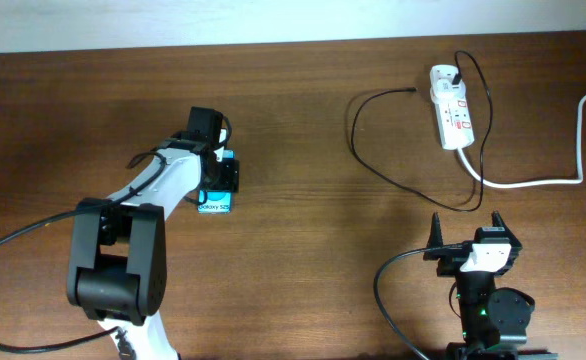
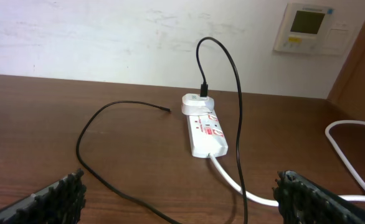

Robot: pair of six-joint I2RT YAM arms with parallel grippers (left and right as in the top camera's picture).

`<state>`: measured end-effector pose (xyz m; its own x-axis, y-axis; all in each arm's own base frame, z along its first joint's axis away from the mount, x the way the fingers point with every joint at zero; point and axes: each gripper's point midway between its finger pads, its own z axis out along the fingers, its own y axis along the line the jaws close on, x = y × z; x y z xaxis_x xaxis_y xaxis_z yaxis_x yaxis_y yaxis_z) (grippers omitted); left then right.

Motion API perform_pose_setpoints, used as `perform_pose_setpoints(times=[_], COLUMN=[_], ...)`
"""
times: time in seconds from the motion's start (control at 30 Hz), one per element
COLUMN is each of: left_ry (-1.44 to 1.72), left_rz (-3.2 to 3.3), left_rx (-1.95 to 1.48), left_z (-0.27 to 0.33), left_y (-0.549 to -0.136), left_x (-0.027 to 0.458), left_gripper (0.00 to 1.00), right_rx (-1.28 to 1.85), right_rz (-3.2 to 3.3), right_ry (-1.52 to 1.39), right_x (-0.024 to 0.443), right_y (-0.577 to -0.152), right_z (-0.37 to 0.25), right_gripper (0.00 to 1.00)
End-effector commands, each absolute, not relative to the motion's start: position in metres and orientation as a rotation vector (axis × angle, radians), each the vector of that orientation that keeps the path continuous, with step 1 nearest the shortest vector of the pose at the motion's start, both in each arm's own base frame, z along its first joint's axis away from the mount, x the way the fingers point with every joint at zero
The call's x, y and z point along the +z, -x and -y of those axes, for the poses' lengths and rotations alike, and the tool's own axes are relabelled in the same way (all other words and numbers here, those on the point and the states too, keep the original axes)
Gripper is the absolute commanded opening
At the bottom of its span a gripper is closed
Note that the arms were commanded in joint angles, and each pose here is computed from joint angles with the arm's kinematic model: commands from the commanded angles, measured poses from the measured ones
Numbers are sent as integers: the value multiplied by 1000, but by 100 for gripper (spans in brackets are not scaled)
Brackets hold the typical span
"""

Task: Plug charger to phone and switch on socket
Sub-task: 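Lower the left gripper and grasp the phone's bottom edge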

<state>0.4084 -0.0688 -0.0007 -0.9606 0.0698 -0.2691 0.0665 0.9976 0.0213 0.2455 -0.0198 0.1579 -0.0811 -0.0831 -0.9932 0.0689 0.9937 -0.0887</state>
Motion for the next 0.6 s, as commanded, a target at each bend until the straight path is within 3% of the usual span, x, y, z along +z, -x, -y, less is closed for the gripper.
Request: perform_pose_setpoints(times=[0.0, 0.3, 0.57], left_ry=[-106, -128, -143], left_rz=[-2956, -2976, -3000], left_rx=[103, 54, -89], left_z=[53, 63, 85], left_y=[-390, -387, -407], left_x=[-28, -24, 36], left_gripper=[61, 49, 42], right_rx=[-142, -142, -142], right_rz=[-1653, -1653, -1653], right_ry=[6, 6, 6], right_x=[155, 155, 155], right_y=[-245, -245, -245], right_z=[23, 23, 23], right_gripper=[98, 98, 98])
